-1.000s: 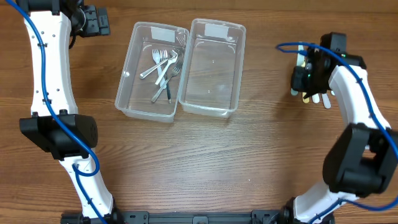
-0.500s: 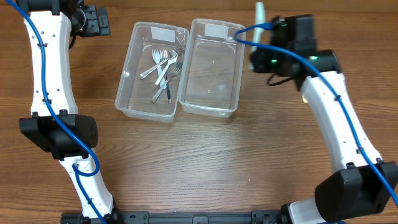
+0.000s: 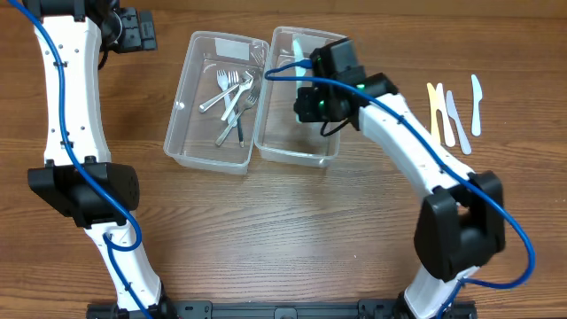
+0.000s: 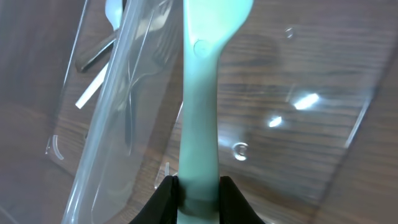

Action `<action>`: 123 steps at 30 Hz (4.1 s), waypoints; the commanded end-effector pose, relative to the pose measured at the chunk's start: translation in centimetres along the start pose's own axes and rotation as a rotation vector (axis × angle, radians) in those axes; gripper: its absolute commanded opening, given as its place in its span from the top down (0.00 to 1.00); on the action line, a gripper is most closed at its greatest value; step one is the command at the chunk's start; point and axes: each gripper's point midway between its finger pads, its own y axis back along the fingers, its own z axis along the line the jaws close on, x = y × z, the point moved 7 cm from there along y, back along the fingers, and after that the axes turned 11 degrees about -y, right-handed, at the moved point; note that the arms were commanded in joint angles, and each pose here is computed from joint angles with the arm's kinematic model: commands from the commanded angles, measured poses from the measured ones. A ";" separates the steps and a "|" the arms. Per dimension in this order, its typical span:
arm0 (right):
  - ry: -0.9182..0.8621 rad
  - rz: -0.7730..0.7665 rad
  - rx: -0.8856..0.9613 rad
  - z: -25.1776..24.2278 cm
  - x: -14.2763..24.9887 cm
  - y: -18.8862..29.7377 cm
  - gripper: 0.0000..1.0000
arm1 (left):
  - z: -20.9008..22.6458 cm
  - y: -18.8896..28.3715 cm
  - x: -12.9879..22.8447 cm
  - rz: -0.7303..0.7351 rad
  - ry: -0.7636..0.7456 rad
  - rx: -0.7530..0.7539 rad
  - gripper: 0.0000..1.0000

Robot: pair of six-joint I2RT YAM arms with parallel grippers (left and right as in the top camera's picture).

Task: Pack container
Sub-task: 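Carry the blue knife into the right container and release, then return the right gripper to the knives and grasp the yellow knife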

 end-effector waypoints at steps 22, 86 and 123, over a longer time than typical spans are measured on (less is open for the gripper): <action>-0.179 -0.414 0.371 -9.2 -11.3 20.3 0.17 | 0.5 0.2 -0.1 -0.011 0.030 -0.010 0.00; -0.339 0.121 0.420 -30.6 -0.2 3.1 0.32 | 0.5 0.2 -0.1 -0.011 0.030 -0.011 0.00; -0.371 0.173 0.460 -31.3 2.0 2.1 0.85 | 0.5 0.2 -0.1 -0.011 0.030 -0.010 0.00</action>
